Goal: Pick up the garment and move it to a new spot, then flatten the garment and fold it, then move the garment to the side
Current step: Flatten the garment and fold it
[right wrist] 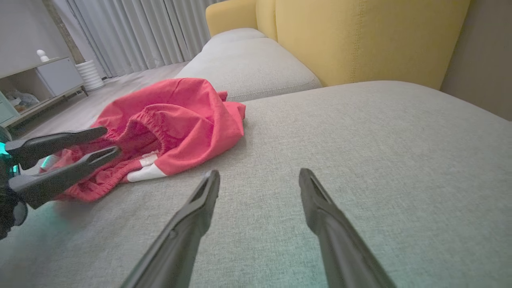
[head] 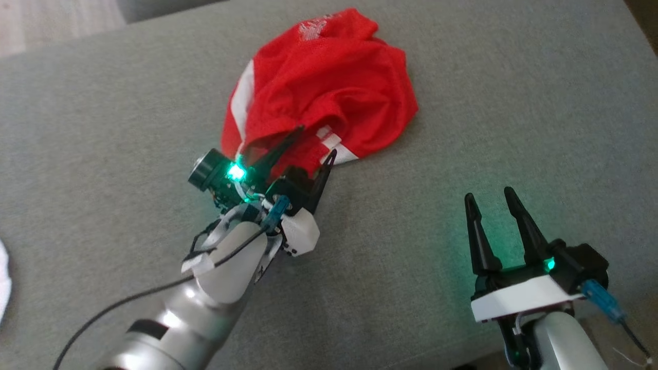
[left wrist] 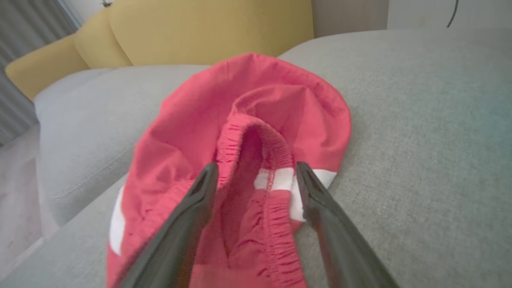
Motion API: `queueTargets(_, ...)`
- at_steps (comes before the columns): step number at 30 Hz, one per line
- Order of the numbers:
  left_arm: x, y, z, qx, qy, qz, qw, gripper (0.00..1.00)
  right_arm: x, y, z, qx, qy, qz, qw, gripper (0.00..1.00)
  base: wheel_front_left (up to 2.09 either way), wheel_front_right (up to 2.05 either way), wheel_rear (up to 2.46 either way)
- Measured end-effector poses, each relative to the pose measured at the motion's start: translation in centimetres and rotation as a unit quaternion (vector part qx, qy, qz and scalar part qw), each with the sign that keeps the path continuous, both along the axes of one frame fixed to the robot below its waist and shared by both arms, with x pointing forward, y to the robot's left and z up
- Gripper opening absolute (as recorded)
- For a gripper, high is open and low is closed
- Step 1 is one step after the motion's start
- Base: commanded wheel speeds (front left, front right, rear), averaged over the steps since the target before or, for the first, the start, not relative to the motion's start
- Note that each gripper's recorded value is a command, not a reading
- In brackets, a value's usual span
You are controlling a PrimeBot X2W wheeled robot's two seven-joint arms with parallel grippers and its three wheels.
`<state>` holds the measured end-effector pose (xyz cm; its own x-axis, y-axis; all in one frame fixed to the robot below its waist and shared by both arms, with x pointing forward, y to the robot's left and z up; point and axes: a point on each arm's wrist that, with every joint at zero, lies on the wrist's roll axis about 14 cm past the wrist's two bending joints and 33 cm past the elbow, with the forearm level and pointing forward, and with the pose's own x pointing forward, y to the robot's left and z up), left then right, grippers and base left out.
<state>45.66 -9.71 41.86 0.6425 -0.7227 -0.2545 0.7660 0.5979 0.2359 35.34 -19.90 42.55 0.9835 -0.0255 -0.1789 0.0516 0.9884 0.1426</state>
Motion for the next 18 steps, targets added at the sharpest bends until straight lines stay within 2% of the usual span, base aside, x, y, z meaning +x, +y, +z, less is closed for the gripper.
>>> queueTargets(12,1.0,-2.1,-3.6,0.042,0.031,-0.026,0.998,1.0,0.0,-1.8,-0.9,-0.007,0.018,-0.028,0.999,1.0,0.0,0.0,0.0)
queueTargets(13,1.2,-2.2,-3.5,0.041,0.031,-0.026,0.998,0.83,-0.1,-1.9,-0.9,-0.007,0.018,-0.029,0.999,1.0,0.0,0.0,0.0)
queueTargets(14,1.3,-2.2,-3.4,0.04,0.031,-0.025,0.998,0.39,-0.1,-1.9,-0.9,-0.007,0.018,-0.029,0.999,1.0,0.0,0.0,0.0)
queueTargets(16,1.4,-2.1,-3.3,0.038,0.031,-0.023,0.999,0.0,-0.1,-1.9,-0.8,-0.007,0.016,-0.029,0.999,1.0,0.0,0.0,0.0)
queueTargets(18,1.3,-2.0,-3.1,0.032,0.032,-0.021,0.999,0.0,-0.1,-1.8,-0.6,-0.006,0.014,-0.028,0.999,1.0,0.0,0.0,0.0)
